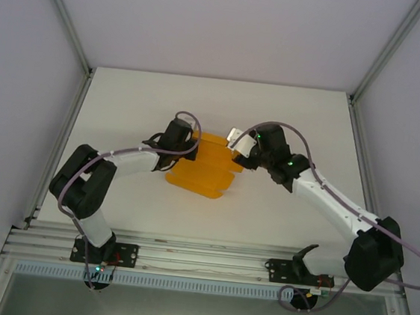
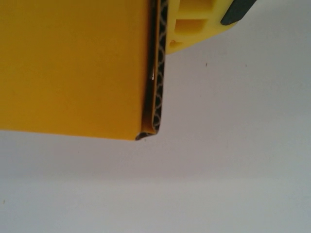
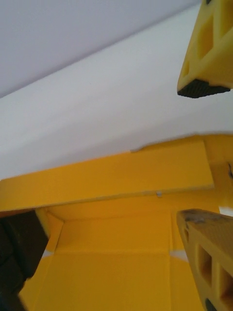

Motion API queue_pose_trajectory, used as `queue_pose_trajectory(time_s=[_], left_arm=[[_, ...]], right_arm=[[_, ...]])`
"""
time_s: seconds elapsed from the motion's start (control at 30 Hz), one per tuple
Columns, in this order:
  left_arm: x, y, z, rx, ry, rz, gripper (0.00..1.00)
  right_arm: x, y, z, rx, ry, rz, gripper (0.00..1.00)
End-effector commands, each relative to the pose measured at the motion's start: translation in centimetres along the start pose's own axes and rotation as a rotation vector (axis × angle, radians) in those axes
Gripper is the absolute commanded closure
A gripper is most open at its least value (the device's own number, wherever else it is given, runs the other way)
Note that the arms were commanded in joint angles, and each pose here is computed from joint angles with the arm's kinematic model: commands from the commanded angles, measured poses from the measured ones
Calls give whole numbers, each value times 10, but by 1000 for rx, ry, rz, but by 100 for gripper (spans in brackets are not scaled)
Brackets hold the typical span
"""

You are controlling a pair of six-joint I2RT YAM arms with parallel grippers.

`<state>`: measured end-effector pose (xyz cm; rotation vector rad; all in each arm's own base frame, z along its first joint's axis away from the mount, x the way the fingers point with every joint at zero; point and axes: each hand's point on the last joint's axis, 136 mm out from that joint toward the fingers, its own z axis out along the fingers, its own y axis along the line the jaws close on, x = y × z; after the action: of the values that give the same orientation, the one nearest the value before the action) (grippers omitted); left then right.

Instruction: Assemble paper box

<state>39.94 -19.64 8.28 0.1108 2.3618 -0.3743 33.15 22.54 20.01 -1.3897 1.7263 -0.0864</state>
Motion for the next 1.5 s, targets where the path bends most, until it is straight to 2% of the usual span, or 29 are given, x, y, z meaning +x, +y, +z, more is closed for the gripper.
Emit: queue_pose_trajectory(time_s=[0.0,0.13,0.27,0.37,0.47,0.57,0.8,0.9,1.0,1.13,1.27,1.47], left_arm=[[-11,-7,-14,14,15,-28,100],[-15,-8,-17,2,45,-55,100],[-19,-15,-18,27,53,-50,100],[-20,-19,-19,47,51,-42,100],[-20,-10,-19,-9,51,-43,100],[-19,1,-17,-62,41,-58,100],[-16,61,-18,-452,37,-146,100],[-19,64,-20,-530,17,-124,100],[-25,59,-22,-597,2,-27,100],[-22,55,-17,-591,28,6,93],[-21,57,-20,-603,28,18,93],[-26,23,-19,-355,-22,12,78]], right_arm=[[-10,-19,10,84,1,-121,45],[-11,-9,22,32,29,-163,46],[-14,-9,32,46,33,-196,48],[-19,-15,40,91,31,-220,67],[-21,-15,45,121,37,-245,86],[-18,-16,47,137,67,-258,99],[-13,-9,43,118,87,-256,100],[-12,-8,43,120,89,-254,100],[-9,-7,45,122,98,-255,100],[-8,-9,46,135,104,-249,100],[-9,-8,44,131,97,-244,100],[-11,-6,43,127,79,-224,100]])
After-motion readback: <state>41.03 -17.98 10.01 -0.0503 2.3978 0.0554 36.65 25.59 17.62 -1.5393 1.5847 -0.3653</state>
